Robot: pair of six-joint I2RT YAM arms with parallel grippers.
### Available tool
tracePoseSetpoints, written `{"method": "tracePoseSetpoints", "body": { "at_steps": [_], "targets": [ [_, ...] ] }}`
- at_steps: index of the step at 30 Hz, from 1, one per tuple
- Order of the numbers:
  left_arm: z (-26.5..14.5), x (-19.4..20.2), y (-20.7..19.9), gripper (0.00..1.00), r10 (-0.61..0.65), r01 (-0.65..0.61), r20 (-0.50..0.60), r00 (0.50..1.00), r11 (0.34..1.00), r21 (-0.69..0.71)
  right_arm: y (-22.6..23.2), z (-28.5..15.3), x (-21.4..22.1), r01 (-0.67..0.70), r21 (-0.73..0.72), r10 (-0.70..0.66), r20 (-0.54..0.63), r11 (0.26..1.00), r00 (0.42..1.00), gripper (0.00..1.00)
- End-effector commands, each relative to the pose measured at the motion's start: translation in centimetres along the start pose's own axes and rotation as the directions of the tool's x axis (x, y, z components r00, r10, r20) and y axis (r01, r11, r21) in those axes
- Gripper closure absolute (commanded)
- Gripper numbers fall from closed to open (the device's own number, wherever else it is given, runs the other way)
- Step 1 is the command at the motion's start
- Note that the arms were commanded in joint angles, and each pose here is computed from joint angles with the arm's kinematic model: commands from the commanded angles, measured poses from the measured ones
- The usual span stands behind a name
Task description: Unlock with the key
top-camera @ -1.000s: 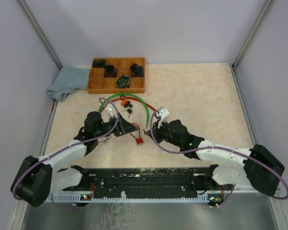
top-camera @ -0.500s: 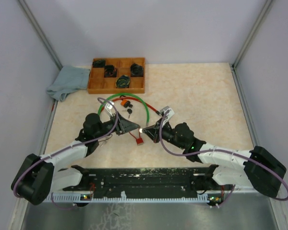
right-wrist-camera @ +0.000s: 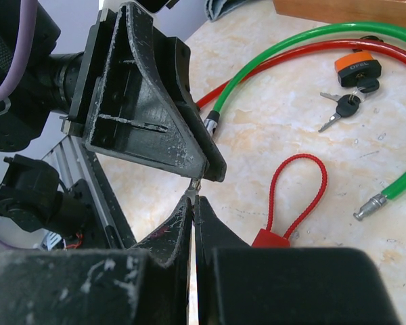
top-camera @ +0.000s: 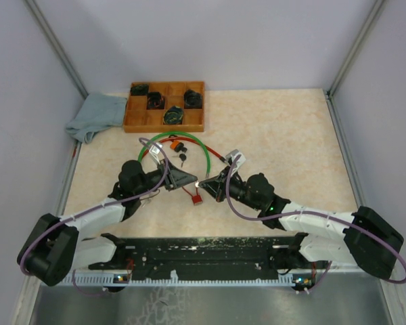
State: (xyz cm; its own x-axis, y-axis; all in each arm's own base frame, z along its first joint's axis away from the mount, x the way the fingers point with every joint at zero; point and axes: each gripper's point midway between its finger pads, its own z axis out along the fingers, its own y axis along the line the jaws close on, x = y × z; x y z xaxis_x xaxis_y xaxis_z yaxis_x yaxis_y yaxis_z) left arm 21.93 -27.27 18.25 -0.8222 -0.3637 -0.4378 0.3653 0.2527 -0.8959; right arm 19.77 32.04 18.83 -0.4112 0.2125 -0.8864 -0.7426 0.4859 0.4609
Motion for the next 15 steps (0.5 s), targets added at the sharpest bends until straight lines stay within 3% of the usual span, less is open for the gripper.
{"method": "tracePoseSetpoints", "body": {
  "at_steps": [1, 8, 15],
  "targets": [
    [0.15, -0.27, -1.16, 0.72, 0.031, -0.032, 0.005, 0.999, 0.998, 0.047, 1.7, 0.27, -2.0, 0.002, -0.064, 0.002, 0.069, 0.998, 0.998, 1.0],
    [0.17, -0.24, -1.16, 0.92, 0.033, -0.033, 0.006, 0.999, 0.998, 0.047, 1.61, 0.34, -1.8, 0.002, -0.062, 0.002, 0.064, 0.998, 0.998, 1.0],
    [0.18, -0.41, -0.67, 1.0, 0.047, -0.047, 0.01, 0.999, 0.999, 0.01, 1.03, 0.49, -1.24, 0.003, -0.037, -0.001, 0.046, 0.999, 0.999, 1.0]
  ]
}}
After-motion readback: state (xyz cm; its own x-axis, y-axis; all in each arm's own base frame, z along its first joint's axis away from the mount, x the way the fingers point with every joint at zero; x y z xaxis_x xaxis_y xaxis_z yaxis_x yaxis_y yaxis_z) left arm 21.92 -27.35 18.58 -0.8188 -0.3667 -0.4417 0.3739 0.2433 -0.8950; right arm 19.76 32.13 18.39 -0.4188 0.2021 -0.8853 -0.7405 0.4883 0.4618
